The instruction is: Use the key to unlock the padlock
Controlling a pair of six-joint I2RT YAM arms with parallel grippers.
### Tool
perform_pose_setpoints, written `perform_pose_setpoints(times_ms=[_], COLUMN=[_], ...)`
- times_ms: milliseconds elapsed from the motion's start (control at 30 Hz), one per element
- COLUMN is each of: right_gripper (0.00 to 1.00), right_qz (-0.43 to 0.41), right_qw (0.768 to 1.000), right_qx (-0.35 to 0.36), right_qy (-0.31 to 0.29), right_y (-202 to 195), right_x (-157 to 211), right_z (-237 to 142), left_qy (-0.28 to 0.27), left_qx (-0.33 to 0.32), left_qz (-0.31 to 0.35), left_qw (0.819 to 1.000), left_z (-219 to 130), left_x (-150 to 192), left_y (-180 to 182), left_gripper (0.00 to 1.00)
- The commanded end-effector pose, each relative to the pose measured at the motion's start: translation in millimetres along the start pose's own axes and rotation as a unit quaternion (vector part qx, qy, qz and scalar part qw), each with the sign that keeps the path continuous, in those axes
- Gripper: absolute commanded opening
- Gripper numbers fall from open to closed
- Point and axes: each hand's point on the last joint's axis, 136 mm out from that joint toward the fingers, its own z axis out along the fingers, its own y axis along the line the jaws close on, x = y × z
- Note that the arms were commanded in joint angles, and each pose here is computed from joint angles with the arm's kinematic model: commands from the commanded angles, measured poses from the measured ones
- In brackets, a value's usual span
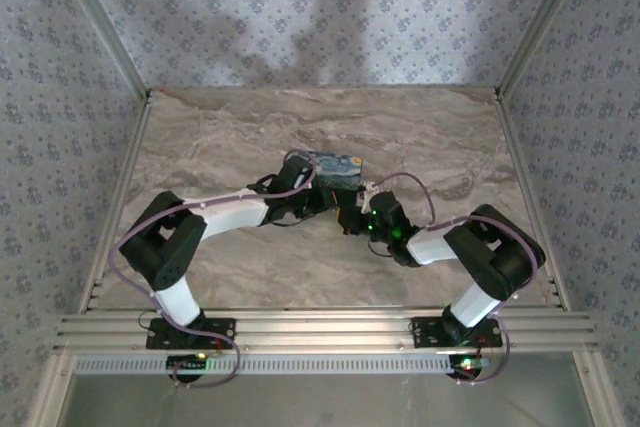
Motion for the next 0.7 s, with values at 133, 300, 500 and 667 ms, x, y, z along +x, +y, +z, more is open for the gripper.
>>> perform_pose_setpoints(times_ms=[133, 300, 500, 667], right_gripper=[0.00, 0.00, 0.00, 0.00], right_qz=[0.017, 0.028, 0.039, 0.049], right_qw=[0.999, 0.999, 0.999, 0.998], right_qx=[-0.027, -0.018, -0.009, -0.004], right_qy=[-0.020, -0.005, 0.013, 0.027], right_y=[6, 0, -7, -8], right_x=[-9, 0, 10, 14], right_z=[10, 13, 14, 15], left_qy=[0.044, 0.039, 0.032, 0.015], left_qx=[0.004, 0.002, 0.001, -0.001], left_qz=[-0.014, -0.025, -0.025, -0.024], left_qw=[0.999, 0.999, 0.999, 1.000], left_z=[19, 22, 17, 1], left_x=[17, 13, 9, 1], left_y=[11, 19, 21, 22], left_gripper=[0.08, 0.08, 0.16, 0.30])
